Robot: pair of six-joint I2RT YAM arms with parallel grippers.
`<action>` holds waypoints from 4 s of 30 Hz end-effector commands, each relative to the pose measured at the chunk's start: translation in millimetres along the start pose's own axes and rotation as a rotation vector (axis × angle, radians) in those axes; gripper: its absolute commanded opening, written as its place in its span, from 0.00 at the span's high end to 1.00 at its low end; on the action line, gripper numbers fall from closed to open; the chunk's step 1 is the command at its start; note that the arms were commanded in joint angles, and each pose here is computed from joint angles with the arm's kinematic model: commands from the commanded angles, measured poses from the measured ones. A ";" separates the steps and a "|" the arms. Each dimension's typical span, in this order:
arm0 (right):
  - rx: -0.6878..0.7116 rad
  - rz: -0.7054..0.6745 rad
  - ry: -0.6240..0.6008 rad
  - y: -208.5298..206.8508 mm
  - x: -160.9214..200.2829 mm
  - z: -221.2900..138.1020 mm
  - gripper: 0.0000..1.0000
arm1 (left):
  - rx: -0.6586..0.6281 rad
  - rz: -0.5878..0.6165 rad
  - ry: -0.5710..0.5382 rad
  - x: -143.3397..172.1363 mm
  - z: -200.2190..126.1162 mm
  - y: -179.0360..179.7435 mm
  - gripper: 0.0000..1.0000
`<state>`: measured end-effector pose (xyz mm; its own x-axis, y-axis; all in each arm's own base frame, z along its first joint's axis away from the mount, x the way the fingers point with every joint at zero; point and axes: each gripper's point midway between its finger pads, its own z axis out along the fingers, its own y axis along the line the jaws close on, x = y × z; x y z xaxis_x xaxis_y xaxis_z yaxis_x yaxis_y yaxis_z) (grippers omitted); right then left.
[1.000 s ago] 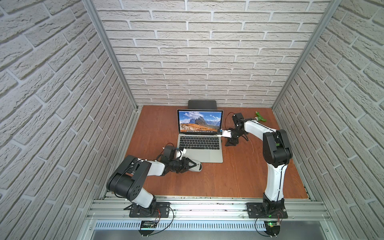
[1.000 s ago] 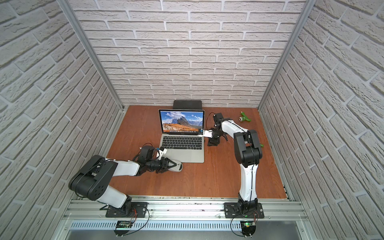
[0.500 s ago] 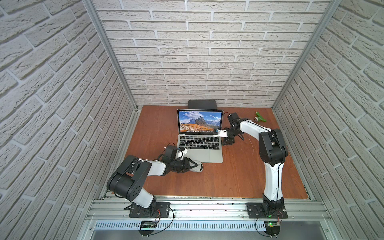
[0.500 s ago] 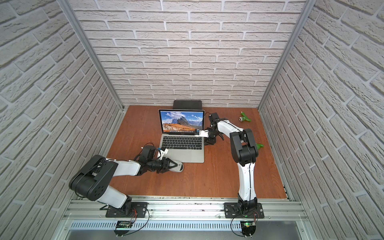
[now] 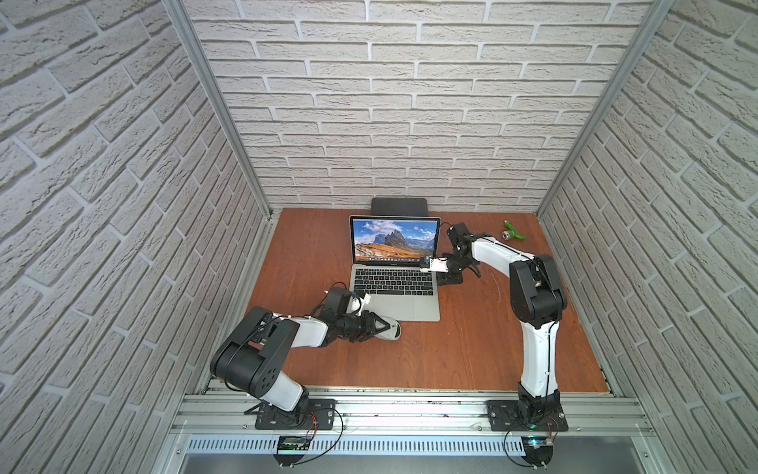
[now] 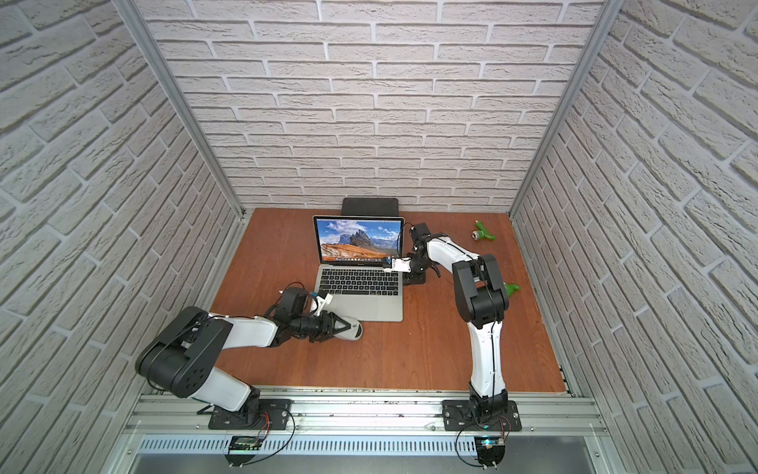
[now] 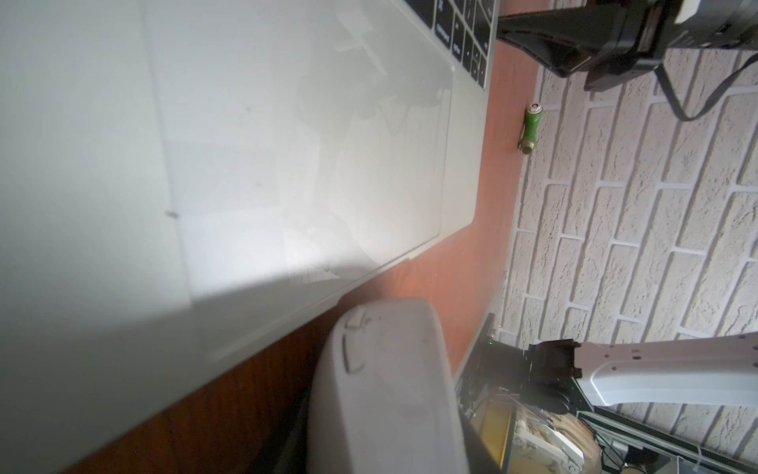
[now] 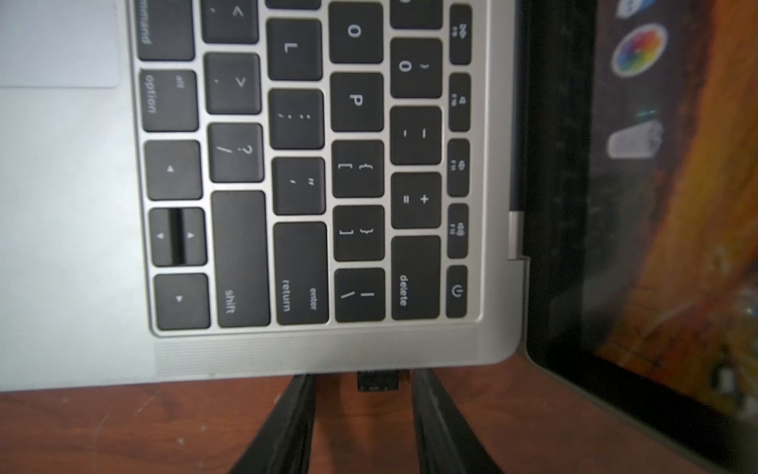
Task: Remove the wireless mouse receiver from the laptop
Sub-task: Place the mouse at the center of the board, then take out the USB plug from the USB port.
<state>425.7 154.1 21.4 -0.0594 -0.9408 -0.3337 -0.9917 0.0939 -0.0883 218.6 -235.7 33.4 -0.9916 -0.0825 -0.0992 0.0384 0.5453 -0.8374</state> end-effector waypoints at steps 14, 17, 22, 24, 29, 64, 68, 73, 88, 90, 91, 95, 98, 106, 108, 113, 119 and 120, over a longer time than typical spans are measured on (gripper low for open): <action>-0.018 -0.057 -0.016 0.0 -12.1 11.1 0.74 | -0.052 -0.025 0.036 8.9 0.5 10.0 0.64; -0.019 -0.061 -0.016 -0.7 -11.9 12.6 0.77 | -0.060 -0.031 0.041 8.3 -1.9 10.5 0.46; -0.025 -0.063 -0.013 -1.9 -11.8 15.4 0.82 | -0.065 -0.036 0.028 5.8 -10.8 8.2 0.22; -0.025 -0.064 -0.011 -2.4 -12.2 15.9 0.85 | -0.069 -0.042 0.015 3.4 -17.1 7.1 0.15; -0.023 -0.061 -0.004 -3.1 -9.7 15.4 0.93 | -0.109 -0.046 -0.021 -4.9 -41.2 3.5 0.06; 0.016 0.005 0.048 -10.7 33.0 -28.0 0.97 | -0.219 0.071 -0.241 -114.6 -98.5 -25.3 0.12; 0.031 0.019 0.069 -13.4 34.9 -35.1 0.97 | -0.173 0.104 -0.225 -122.6 -93.8 -35.8 0.13; 0.059 0.047 0.060 -12.7 25.8 -55.7 0.98 | -0.111 0.153 -0.239 -132.5 -93.0 -55.2 0.19; -0.030 0.231 -0.249 81.8 -105.7 -173.3 0.97 | 0.202 0.215 -0.299 -146.0 -102.2 -130.1 0.54; -0.062 0.237 -0.316 97.8 -122.8 -187.8 0.97 | 0.233 0.231 -0.268 -139.4 -101.6 -139.5 0.54; -0.075 0.234 -0.335 106.1 -129.7 -193.5 0.97 | 0.251 0.230 -0.248 -135.6 -100.6 -143.5 0.54; -0.055 0.251 -0.307 123.2 -138.7 -200.7 0.97 | 0.323 0.200 -0.182 -120.5 -96.9 -155.8 0.54; -0.078 0.228 -0.277 137.8 -142.7 -197.5 0.97 | 0.379 0.218 -0.119 -106.8 -91.1 -170.4 0.53; -0.049 0.157 -0.237 146.4 -150.2 -191.0 0.97 | 0.466 0.272 -0.018 -76.4 -79.3 -211.2 0.54; -0.035 0.126 -0.185 147.7 -147.5 -186.2 0.97 | 0.466 0.259 -0.002 -71.6 -75.1 -212.0 0.54; -0.018 0.091 -0.076 147.4 -138.5 -176.2 0.97 | 0.479 0.232 0.039 -61.0 -64.9 -211.3 0.56; 0.048 0.005 -0.087 148.7 -139.6 -179.6 0.97 | 0.487 0.214 0.103 -50.0 -53.1 -212.8 0.58; 0.048 -0.002 -0.086 149.3 -140.1 -180.1 0.97 | 0.487 0.214 0.113 -48.2 -51.8 -213.4 0.58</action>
<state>266.3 242.7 215.5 -0.1083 -0.9046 -0.4123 -0.9870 0.1473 -0.0639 258.9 -299.1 239.7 -0.9703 0.0543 -0.2359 0.2411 0.1277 -0.9621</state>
